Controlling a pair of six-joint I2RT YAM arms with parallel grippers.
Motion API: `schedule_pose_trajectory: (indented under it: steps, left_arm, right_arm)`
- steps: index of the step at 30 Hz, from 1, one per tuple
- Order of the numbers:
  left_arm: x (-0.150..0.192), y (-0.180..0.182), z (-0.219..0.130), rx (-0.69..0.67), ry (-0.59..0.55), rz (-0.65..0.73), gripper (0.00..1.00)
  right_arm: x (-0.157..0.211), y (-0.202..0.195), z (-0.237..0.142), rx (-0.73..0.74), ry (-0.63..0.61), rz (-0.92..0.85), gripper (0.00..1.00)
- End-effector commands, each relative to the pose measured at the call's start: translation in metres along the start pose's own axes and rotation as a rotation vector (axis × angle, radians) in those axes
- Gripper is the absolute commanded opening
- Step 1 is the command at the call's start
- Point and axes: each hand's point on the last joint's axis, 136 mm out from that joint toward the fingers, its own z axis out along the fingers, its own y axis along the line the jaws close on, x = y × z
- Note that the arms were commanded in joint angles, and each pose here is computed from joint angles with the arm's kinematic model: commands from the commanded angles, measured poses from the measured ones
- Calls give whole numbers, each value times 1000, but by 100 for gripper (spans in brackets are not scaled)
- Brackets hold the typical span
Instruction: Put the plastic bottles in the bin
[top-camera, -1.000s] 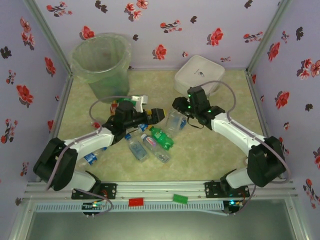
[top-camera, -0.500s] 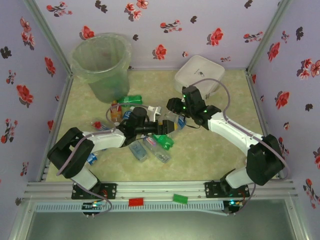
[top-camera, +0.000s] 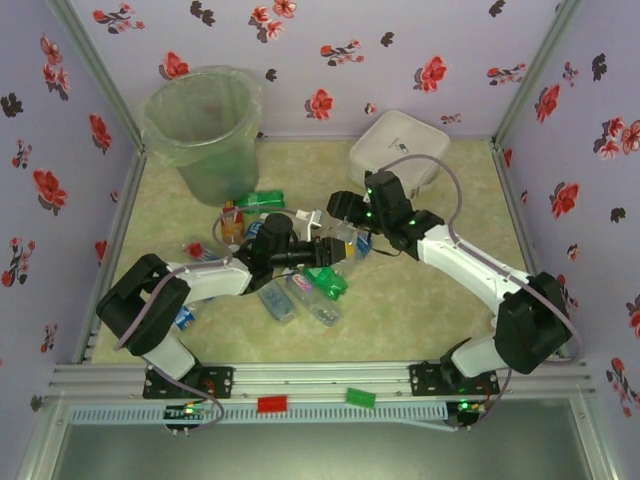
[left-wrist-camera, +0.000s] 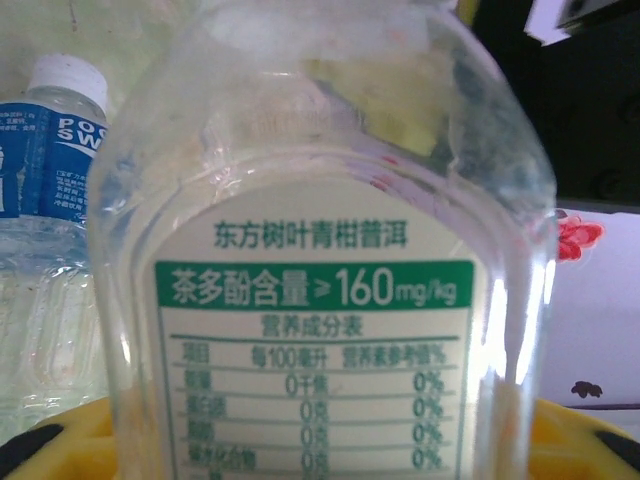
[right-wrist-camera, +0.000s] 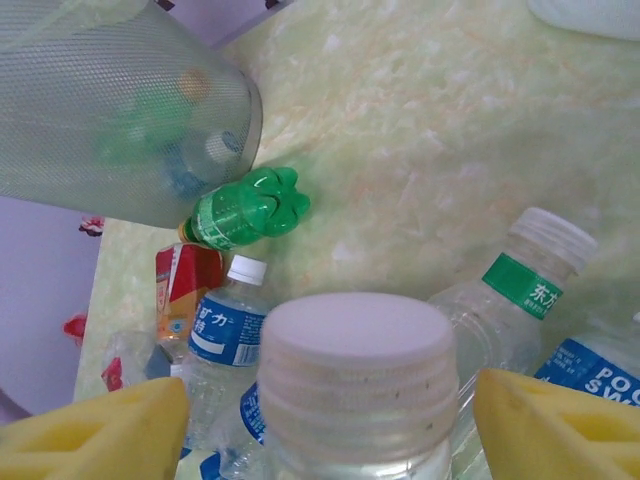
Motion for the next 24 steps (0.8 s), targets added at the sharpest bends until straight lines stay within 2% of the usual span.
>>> schedule_pose_trajectory:
  steps: [1,6,9,15,24]
  left_arm:
    - [-14,3,-10,-40,-43,46,38]
    - [-40,10,-34,-163,-98,113,38]
    - [-66,7,-53,-240,-137,182,37]
    - [-132,-9,-97,-393,-223,331,38]
    - [-253,-44,-162,-520,-369,477,39]
  right_arm:
    - [-31,9,-30,18,-93,-38,82]
    - [-49,-17,-52,104,-164,-39,94]
    - [-48,-35,-57,146,-181,-29,99]
    - [-23,-63,-48,198,-140,-1,100]
    - [5,-79,-31,149,-116,63,100]
